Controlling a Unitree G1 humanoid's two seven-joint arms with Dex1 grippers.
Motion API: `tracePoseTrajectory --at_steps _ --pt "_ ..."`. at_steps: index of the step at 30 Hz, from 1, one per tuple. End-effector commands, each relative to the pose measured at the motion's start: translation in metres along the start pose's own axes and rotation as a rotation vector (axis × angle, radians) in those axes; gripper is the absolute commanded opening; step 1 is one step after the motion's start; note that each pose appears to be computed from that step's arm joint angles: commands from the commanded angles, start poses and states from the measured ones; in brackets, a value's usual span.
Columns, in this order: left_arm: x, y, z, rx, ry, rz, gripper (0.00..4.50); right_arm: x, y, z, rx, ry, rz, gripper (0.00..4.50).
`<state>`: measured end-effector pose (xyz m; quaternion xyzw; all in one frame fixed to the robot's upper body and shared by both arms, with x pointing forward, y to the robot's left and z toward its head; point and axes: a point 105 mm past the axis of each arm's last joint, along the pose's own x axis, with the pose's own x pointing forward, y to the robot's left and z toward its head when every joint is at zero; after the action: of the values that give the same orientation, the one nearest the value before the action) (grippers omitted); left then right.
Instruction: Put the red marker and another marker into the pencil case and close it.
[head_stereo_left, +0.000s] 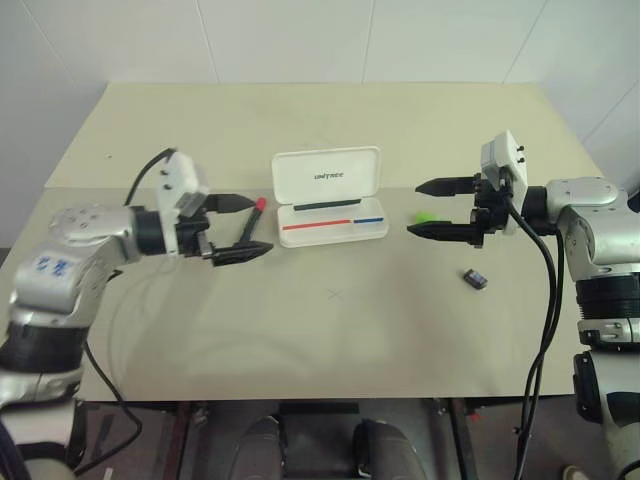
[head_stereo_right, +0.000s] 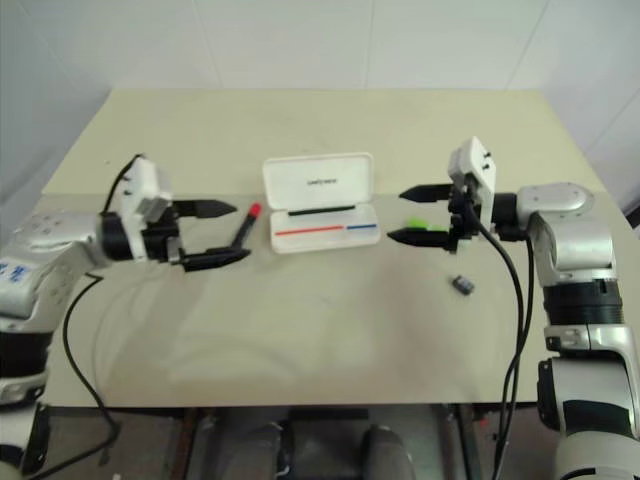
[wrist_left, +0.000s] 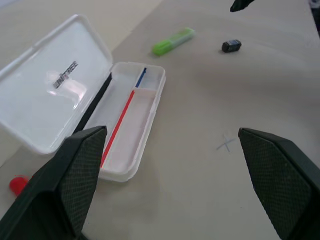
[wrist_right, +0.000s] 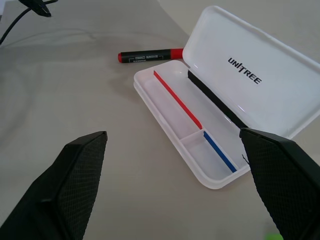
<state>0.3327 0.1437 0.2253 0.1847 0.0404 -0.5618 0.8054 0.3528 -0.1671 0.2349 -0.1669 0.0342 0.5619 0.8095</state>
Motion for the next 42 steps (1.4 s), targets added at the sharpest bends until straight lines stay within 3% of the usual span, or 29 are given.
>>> tracePoseTrajectory --at_steps 1,8,16,24,35,38,42 --pt "0.023 0.008 -0.016 0.044 0.081 -0.112 4.50 -0.006 0.015 0.020 -0.048 -0.031 0.042 4.47" --pt "0.053 0.012 -0.032 0.080 0.162 -0.287 4.50 -0.019 0.051 0.022 -0.052 -0.008 0.058 4.47" --pt "0.076 0.023 -0.043 0.156 0.220 -0.275 4.50 -0.030 0.070 0.024 -0.036 -0.006 -0.018 4.47" --pt "0.088 0.031 -0.031 0.130 0.147 -0.219 4.50 -0.033 0.076 0.023 -0.021 0.001 -0.051 4.47" --pt "0.099 0.026 -0.076 0.122 0.366 -0.194 4.50 -0.030 0.074 0.027 -0.027 -0.009 -0.061 4.47" --pt "0.101 0.029 -0.078 0.120 0.385 -0.164 3.88 -0.030 0.075 0.027 -0.027 -0.011 -0.064 4.50" --pt "0.103 0.033 -0.076 0.140 0.393 -0.133 2.62 -0.030 0.076 0.026 -0.028 -0.008 -0.073 4.50"
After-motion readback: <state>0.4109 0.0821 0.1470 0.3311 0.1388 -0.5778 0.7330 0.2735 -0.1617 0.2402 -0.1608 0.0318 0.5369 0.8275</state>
